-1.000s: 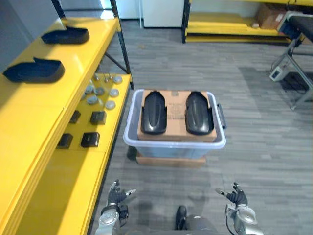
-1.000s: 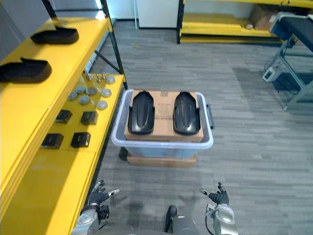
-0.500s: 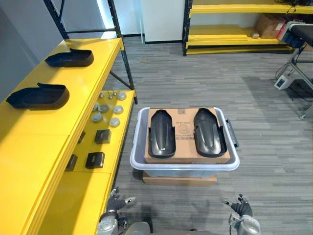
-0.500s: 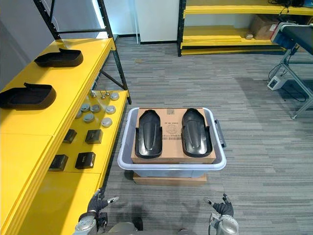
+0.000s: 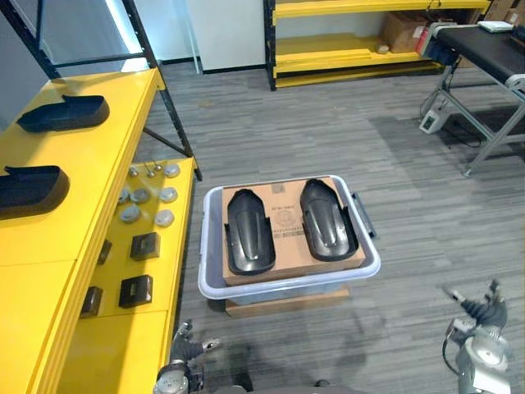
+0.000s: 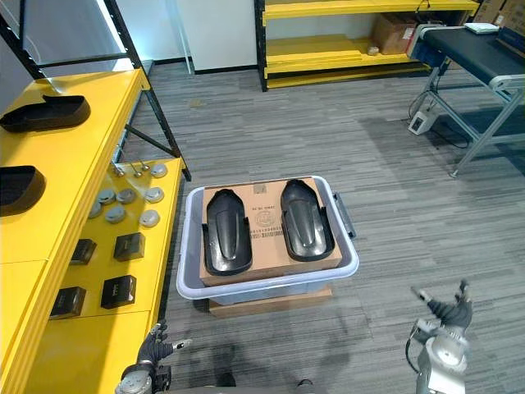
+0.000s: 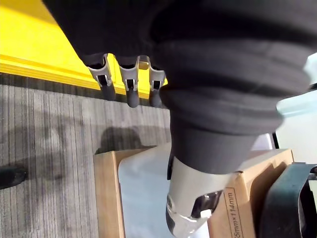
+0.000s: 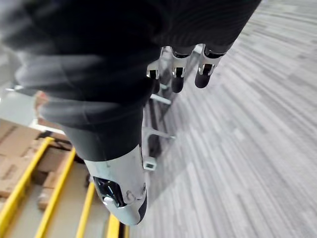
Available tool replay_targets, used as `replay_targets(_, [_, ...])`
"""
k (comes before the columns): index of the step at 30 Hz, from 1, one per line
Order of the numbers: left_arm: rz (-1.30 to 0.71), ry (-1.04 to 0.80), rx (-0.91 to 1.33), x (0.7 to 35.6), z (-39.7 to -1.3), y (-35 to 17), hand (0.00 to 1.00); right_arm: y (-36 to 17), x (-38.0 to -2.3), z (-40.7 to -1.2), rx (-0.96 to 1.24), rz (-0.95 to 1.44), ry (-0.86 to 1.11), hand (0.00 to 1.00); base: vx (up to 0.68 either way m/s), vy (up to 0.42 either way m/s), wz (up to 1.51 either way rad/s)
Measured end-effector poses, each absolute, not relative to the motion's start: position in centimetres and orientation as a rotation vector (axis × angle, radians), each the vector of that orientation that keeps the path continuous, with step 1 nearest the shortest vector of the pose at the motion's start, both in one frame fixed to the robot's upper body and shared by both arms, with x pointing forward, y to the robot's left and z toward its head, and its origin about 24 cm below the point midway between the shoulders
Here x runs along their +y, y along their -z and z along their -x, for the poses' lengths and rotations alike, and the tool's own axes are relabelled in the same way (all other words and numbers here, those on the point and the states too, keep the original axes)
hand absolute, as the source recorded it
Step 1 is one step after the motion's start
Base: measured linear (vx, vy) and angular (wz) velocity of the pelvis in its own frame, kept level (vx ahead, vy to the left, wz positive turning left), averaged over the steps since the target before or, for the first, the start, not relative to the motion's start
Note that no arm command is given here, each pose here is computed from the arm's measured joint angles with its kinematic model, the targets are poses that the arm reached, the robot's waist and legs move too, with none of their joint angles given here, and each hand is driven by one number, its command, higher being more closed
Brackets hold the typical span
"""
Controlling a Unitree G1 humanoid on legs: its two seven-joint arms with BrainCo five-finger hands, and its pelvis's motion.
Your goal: Walk over and take plastic housings, then place them on the shelf
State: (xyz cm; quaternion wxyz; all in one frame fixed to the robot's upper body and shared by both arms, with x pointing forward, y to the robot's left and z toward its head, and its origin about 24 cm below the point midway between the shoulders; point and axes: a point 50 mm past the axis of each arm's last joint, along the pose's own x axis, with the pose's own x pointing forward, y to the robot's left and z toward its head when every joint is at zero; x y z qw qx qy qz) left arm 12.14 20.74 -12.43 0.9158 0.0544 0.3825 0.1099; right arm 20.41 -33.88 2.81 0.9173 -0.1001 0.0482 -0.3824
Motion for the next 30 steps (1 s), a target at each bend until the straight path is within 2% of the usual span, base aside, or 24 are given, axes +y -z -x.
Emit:
replay_targets(8, [-0.119, -0.186, 0.786, 20.0, -12.3, 12.5, 0.0, -6.2, -30.0, -27.3, -0.019, 0.389, 0.554, 0.0, -0.07, 0.021, 0.11])
replay_targets(12, [-0.121, -0.16, 0.772, 19.3, -12.7, 12.4, 0.0, -7.5, -29.1, -30.4, -0.014, 0.45, 0.525, 0.0, -0.1, 0.021, 0.27])
replay_targets(20, [-0.095, -0.164, 0.73, 18.2, -13.8, 12.1, 0.0, -9.0, -29.3, -34.6, 0.081, 0.49, 0.589, 0.0, -0.04, 0.011, 0.17])
replay_targets(27, [-0.066, -0.169, 0.689, 17.2, -15.0, 11.7, 0.0, -10.5, -30.6, -36.0, 0.154, 0.475, 0.679, 0.0, 0.01, -0.006, 0.09])
replay_targets(28, [-0.066, -0.177, 0.678, 17.1, -15.3, 11.6, 0.0, -10.6, -30.8, -36.1, 0.165, 0.473, 0.696, 1.0, 0.01, -0.009, 0.07])
replay_targets(30, [-0.059, -0.178, 0.661, 16.9, -15.9, 11.3, 0.0, -10.8, -31.1, -36.2, 0.187, 0.46, 0.713, 1.0, 0.01, -0.004, 0.02])
